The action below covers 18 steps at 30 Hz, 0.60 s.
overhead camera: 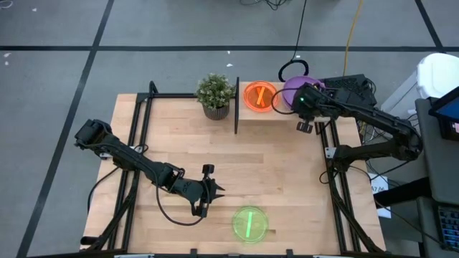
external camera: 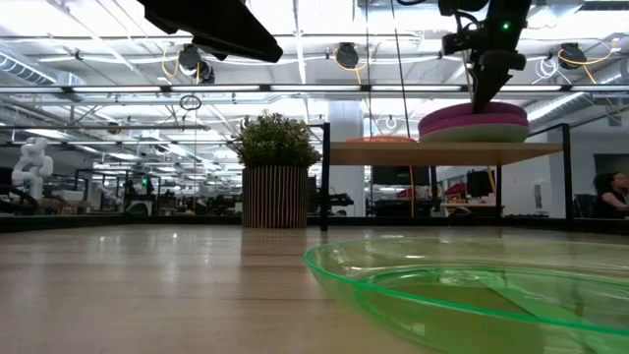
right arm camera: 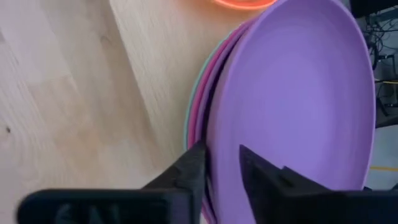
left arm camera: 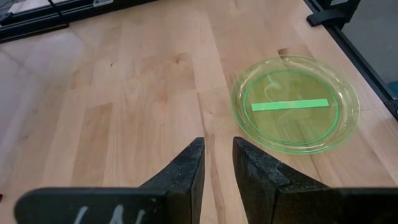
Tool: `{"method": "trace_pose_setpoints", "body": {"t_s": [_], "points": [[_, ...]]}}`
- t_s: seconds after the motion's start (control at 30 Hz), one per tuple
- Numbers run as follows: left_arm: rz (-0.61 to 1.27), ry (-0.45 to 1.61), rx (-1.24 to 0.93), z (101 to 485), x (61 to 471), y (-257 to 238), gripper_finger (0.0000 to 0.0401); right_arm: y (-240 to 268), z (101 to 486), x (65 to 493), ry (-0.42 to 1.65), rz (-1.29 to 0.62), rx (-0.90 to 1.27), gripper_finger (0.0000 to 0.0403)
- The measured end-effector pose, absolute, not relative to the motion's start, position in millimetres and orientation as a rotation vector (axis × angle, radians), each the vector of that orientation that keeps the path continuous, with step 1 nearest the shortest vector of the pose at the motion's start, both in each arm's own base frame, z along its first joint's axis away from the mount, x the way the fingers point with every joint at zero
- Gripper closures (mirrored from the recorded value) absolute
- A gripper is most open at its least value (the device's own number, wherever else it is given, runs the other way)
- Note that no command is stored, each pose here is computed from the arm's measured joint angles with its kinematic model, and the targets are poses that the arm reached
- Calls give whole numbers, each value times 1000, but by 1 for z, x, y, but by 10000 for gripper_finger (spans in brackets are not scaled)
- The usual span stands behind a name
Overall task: Place and stack plates onto a shelf
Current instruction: Stack the purple plate on top of the purple plate on the shelf, then stack the light green plate on top of the light orange plate on the shelf
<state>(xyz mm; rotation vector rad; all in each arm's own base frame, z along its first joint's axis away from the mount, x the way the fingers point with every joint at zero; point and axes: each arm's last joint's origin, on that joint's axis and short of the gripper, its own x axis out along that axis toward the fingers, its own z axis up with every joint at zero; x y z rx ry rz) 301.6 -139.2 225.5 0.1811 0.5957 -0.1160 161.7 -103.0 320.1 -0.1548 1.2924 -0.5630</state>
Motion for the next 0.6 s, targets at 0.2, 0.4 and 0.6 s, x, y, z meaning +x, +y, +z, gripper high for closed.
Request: {"method": "trace_pose_setpoints", "body": {"t_s": [0.2,0.4,0.6], "points": [[-116,596,181,225,302,-139,311,-94,326,164,1219,-553,-180,268],[-116,596,180,225,302,-139,311,-73,336,161,1103,-541,-154,253],[-121,592,167,226,301,-140,311,-45,341,163,1002,-503,-63,265]]}}
